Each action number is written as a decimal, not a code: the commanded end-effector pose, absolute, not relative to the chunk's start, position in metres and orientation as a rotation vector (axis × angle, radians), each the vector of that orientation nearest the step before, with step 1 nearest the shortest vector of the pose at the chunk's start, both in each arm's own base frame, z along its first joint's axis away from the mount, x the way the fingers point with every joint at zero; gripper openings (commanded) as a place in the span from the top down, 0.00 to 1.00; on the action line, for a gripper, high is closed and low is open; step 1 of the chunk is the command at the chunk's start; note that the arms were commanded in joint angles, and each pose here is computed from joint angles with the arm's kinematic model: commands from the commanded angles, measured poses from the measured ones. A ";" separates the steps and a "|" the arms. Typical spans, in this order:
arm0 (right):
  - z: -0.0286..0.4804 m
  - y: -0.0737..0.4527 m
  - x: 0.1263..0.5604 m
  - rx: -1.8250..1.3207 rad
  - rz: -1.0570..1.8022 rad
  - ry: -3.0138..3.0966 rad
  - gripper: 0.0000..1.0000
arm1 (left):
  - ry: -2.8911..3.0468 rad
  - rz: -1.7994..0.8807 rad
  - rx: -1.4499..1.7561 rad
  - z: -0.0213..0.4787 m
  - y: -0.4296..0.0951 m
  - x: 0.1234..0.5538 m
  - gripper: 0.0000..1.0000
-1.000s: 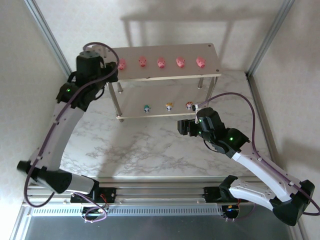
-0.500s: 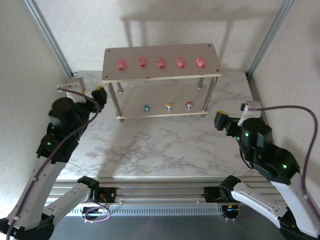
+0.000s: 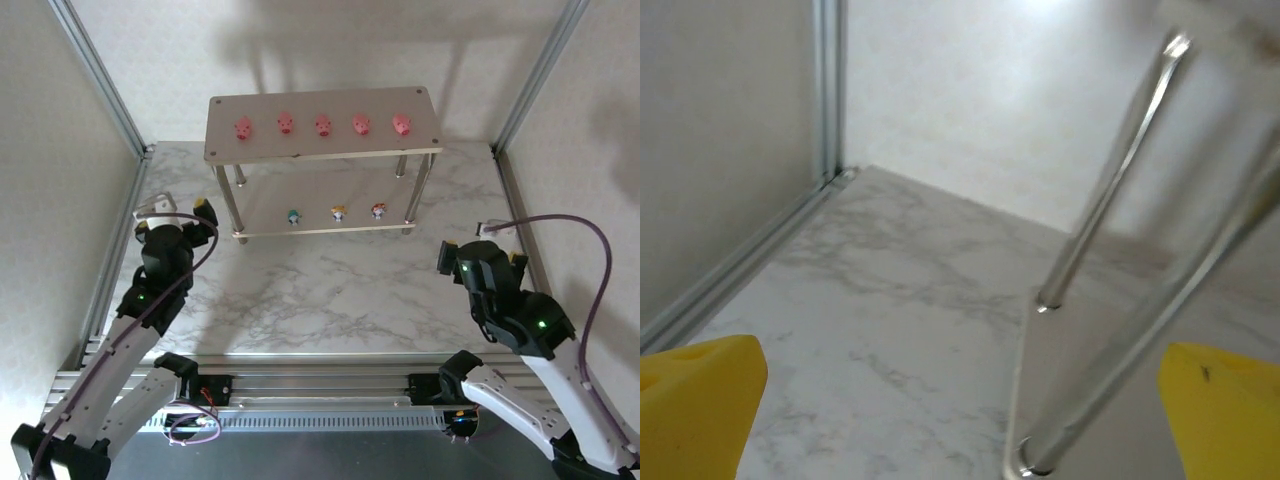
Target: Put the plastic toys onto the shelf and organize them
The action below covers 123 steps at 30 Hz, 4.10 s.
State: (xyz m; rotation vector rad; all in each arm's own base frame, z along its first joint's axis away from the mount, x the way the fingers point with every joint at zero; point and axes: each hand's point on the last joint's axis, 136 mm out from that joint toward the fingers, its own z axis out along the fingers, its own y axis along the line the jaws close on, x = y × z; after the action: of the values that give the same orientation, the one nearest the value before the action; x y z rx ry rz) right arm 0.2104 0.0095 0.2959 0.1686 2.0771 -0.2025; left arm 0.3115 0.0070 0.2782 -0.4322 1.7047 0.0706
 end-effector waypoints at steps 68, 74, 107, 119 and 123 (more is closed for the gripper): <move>0.133 -0.038 0.326 0.323 -0.008 1.755 0.01 | 1.623 0.050 -0.233 0.134 0.034 0.366 0.00; 0.124 -0.029 0.348 0.244 -0.067 1.794 0.01 | 1.625 0.049 -0.232 0.134 0.033 0.366 0.00; 0.088 -0.005 0.389 0.154 -0.152 1.916 0.01 | 1.634 0.075 -0.290 0.132 0.043 0.370 0.00; 0.089 -0.005 0.389 0.154 -0.151 1.916 0.01 | 1.634 0.075 -0.289 0.132 0.043 0.370 0.00; 0.088 -0.005 0.389 0.154 -0.152 1.916 0.01 | 1.634 0.076 -0.290 0.132 0.043 0.370 0.00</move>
State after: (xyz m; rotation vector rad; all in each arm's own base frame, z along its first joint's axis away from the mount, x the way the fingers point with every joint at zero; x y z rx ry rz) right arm 0.3869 -0.0014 0.0831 0.1463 1.9324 -0.1240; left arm 0.3660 0.0362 0.1266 -0.2610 1.6566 0.0660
